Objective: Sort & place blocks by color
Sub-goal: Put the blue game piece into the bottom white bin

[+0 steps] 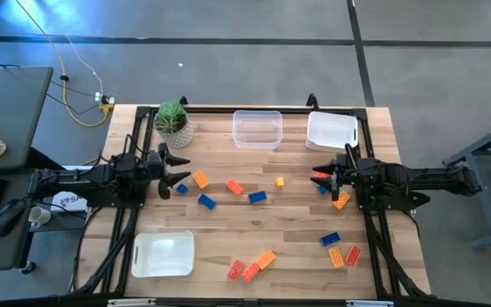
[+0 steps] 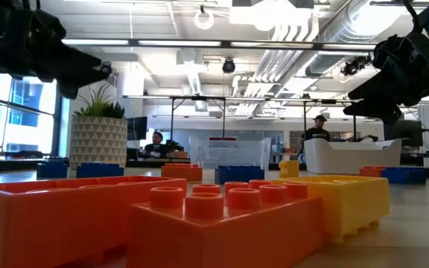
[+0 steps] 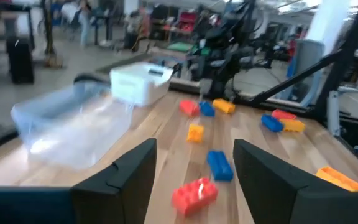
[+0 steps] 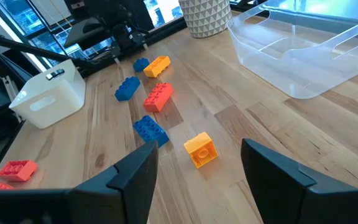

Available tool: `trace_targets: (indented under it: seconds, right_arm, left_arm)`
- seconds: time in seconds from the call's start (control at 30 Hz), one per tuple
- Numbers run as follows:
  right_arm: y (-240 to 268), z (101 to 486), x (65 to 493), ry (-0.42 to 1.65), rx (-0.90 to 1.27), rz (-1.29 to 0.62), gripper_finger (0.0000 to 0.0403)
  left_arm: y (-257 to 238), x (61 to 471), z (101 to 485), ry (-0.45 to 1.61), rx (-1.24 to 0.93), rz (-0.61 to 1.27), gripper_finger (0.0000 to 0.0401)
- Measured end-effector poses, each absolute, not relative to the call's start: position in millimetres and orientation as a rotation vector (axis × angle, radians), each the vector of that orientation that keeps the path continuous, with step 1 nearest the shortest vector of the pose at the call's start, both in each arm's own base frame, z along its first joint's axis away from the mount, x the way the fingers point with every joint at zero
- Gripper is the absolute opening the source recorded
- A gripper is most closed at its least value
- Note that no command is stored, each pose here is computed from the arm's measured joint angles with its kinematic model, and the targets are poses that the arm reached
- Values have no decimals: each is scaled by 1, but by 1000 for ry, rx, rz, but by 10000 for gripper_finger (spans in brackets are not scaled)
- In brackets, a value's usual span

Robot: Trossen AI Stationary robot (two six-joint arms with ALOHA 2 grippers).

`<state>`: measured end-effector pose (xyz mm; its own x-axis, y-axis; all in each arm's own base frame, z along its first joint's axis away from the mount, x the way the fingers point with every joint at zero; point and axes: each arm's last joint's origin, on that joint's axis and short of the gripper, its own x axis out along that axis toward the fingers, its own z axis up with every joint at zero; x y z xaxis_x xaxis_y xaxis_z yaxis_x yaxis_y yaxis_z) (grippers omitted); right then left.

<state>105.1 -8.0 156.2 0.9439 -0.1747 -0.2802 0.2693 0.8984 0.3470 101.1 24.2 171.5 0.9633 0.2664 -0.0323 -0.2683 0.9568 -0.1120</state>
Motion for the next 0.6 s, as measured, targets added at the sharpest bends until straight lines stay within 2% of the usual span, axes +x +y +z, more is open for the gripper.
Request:
trace_targets:
  seconds: [0.27,0.6]
  right_arm:
    - [-8,156,105,247,392,-233,218]
    - [-8,156,105,246,392,-232,218]
  left_arm:
    - [25,104,216,-8,30,267,200]
    - [29,139,256,243,94,146,200]
